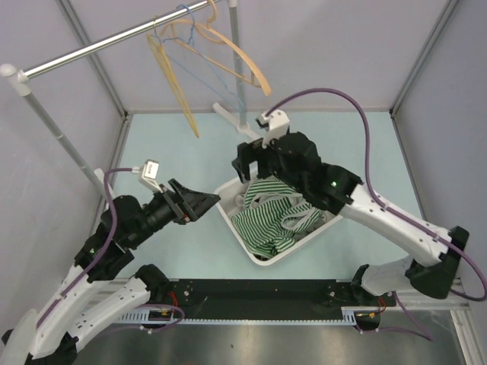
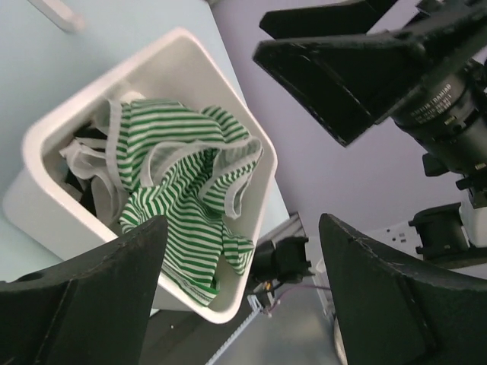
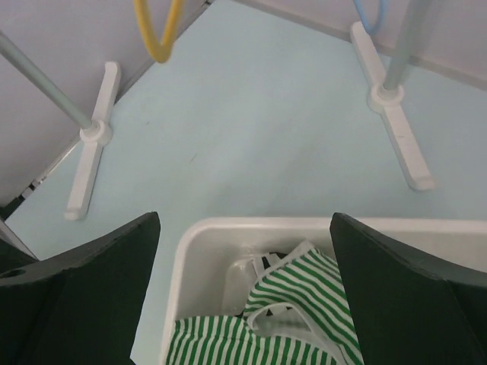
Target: Remove the tank top from the hanger
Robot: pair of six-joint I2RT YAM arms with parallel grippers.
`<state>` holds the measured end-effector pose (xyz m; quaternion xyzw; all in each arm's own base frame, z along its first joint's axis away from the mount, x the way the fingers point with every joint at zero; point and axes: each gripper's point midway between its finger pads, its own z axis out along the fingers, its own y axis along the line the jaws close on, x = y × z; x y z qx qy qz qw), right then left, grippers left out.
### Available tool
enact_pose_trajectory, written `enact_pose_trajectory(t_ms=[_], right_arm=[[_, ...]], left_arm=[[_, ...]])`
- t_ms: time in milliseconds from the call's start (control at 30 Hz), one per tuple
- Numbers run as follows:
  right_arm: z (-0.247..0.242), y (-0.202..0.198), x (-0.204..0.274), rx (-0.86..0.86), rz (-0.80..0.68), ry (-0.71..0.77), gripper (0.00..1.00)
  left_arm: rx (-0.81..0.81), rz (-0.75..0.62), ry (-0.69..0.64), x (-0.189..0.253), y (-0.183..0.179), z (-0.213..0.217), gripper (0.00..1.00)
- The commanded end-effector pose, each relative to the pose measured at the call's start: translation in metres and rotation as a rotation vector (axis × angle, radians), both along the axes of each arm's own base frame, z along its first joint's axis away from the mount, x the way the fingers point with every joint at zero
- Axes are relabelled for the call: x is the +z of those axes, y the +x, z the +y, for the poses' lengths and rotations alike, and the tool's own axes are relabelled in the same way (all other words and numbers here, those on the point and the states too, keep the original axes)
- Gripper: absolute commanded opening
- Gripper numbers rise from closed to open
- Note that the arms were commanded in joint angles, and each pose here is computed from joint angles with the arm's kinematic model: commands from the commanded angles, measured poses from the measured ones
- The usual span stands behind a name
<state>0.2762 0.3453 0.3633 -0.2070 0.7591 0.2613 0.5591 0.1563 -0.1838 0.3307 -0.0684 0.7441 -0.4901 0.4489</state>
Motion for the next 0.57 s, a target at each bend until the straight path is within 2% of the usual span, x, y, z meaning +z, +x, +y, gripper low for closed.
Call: enact_pose_trajectory(t_ms=[0,33,100,167,200,333,467,533], right_arm=[[-0.045,-0.024,-0.015,-0.092,0.066,0.066,1.00],[-0.064,-0.035,-0.004,-0.106,0.053,0.115,1.00],[-0.085,-0.043,-0.029,-0.160,0.090,0.126,1.00],[-0.115,-0.055,-0.022,-0.226,0.097,0.217,1.00],[-0.125,-0.059,-0.041,-0.254,0.119,0.206,1.00],[-0.170,-0.082,-0.055,-0.321,0.145,0.346,1.00],[-0.191,-0.094,-0.080,-0.366,0.190,0.390,1.00],[-0.186,-0.102,-0.090,-0.317,0.221,0.403,1.00]], left_arm=[[-0.145,-0.021,-0.060,0.003,-0.002,-0.032,0.86],[-0.168,-0.020,-0.061,0.001,-0.003,-0.036,0.86],[-0.185,-0.025,-0.067,-0.005,0.000,-0.042,0.86],[-0.190,-0.040,-0.077,-0.007,0.001,-0.043,0.86],[-0.189,-0.047,-0.075,-0.009,0.001,-0.043,0.87],[-0.180,-0.060,-0.065,-0.018,0.003,-0.042,0.88],[-0.195,-0.060,-0.061,-0.025,0.001,-0.043,0.88],[-0.230,-0.085,-0.083,-0.024,-0.004,-0.047,0.89]])
